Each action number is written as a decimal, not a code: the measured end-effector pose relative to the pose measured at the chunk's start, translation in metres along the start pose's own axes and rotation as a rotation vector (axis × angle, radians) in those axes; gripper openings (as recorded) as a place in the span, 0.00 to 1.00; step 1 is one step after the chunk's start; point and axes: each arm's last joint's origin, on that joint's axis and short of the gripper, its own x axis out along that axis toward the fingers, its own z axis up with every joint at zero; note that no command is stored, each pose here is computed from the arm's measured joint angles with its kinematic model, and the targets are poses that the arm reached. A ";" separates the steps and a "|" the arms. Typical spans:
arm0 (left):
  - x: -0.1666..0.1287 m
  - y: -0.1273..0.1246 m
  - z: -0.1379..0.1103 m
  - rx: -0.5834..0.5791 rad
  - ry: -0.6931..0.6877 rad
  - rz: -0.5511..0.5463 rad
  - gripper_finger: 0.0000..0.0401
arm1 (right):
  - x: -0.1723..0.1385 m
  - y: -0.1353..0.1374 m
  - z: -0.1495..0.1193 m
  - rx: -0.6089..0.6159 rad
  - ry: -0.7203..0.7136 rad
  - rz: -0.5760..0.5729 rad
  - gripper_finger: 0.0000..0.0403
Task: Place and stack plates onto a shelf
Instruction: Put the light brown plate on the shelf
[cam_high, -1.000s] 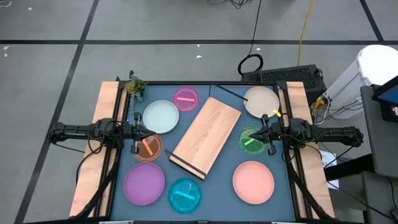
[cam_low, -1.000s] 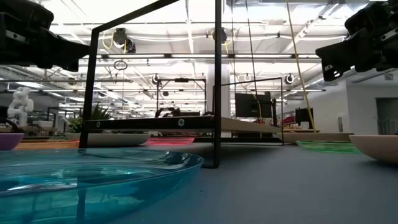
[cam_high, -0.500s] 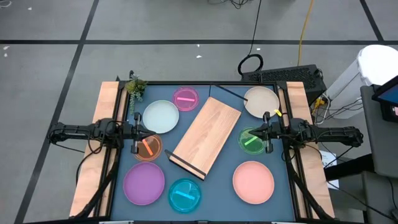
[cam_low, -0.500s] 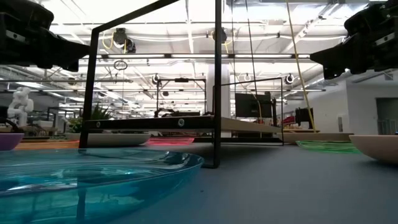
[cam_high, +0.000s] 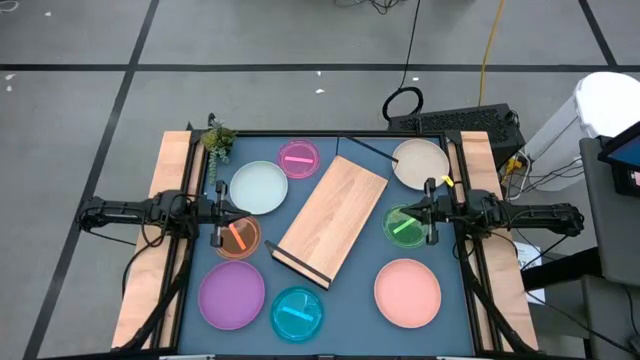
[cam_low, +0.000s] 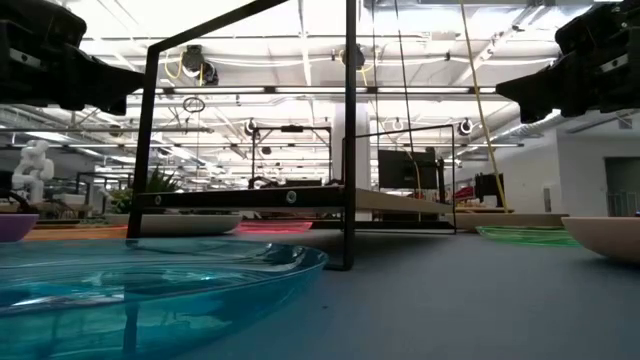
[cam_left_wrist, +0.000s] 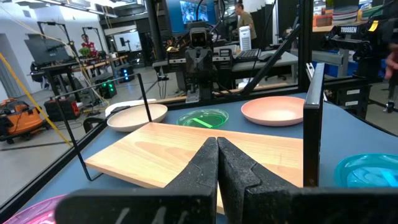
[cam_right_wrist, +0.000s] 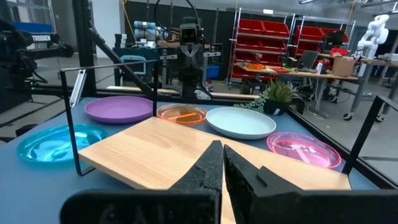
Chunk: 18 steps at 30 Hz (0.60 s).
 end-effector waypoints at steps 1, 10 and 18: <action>0.000 0.000 0.000 0.000 0.000 0.000 0.01 | 0.000 0.000 0.000 0.000 -0.001 0.000 0.00; 0.000 0.000 0.000 0.000 0.000 0.000 0.01 | 0.000 0.000 0.002 0.005 -0.017 -0.004 0.00; 0.000 0.000 0.000 0.000 0.000 0.000 0.01 | 0.000 0.000 0.005 0.074 -0.041 -0.001 0.00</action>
